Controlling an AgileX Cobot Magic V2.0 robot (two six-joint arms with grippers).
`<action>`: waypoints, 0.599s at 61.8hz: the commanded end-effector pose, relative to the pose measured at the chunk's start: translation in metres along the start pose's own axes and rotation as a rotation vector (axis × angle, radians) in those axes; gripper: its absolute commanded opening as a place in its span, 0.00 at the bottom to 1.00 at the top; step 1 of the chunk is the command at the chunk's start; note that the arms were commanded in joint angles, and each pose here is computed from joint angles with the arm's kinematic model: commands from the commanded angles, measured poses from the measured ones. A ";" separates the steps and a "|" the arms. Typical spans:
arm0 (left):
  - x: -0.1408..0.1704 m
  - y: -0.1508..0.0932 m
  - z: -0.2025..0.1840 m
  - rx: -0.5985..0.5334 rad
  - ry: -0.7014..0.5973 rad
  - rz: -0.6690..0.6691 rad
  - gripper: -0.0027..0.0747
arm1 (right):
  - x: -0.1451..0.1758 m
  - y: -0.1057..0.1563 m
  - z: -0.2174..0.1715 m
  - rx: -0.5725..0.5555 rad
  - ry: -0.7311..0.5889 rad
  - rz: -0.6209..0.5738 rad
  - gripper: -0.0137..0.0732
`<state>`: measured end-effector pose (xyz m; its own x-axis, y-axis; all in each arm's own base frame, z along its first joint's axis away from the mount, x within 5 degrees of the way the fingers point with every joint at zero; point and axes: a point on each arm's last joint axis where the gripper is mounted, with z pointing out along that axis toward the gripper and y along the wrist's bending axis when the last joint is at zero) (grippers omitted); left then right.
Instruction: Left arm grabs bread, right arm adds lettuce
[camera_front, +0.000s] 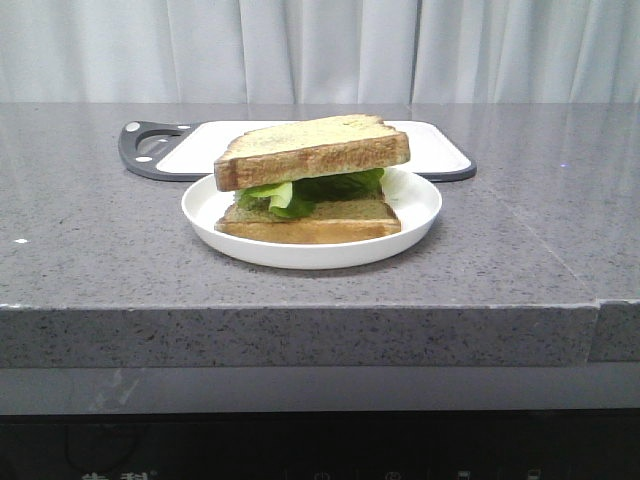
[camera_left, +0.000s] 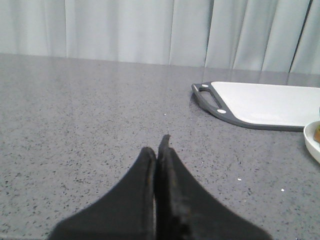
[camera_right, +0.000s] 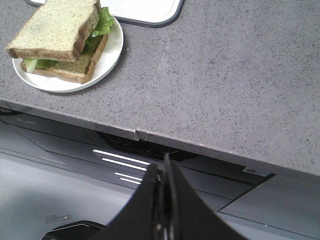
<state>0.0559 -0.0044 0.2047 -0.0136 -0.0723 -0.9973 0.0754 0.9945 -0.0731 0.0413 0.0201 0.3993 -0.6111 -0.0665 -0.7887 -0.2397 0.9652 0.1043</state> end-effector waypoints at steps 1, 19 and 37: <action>-0.016 -0.001 -0.003 0.007 -0.182 -0.011 0.01 | -0.010 0.000 -0.005 0.007 -0.076 -0.002 0.02; -0.017 -0.001 -0.003 0.008 -0.224 -0.011 0.01 | -0.010 0.000 -0.005 0.007 -0.070 -0.001 0.02; -0.017 -0.001 -0.003 0.008 -0.224 -0.011 0.01 | -0.010 0.000 -0.005 0.007 -0.069 -0.001 0.02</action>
<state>0.0556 -0.0040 0.2150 0.1122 -0.0836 -0.9902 0.0813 0.9939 -0.0747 0.0411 0.0201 0.3990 -0.6140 -0.0675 -0.7864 -0.2399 0.9652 0.1044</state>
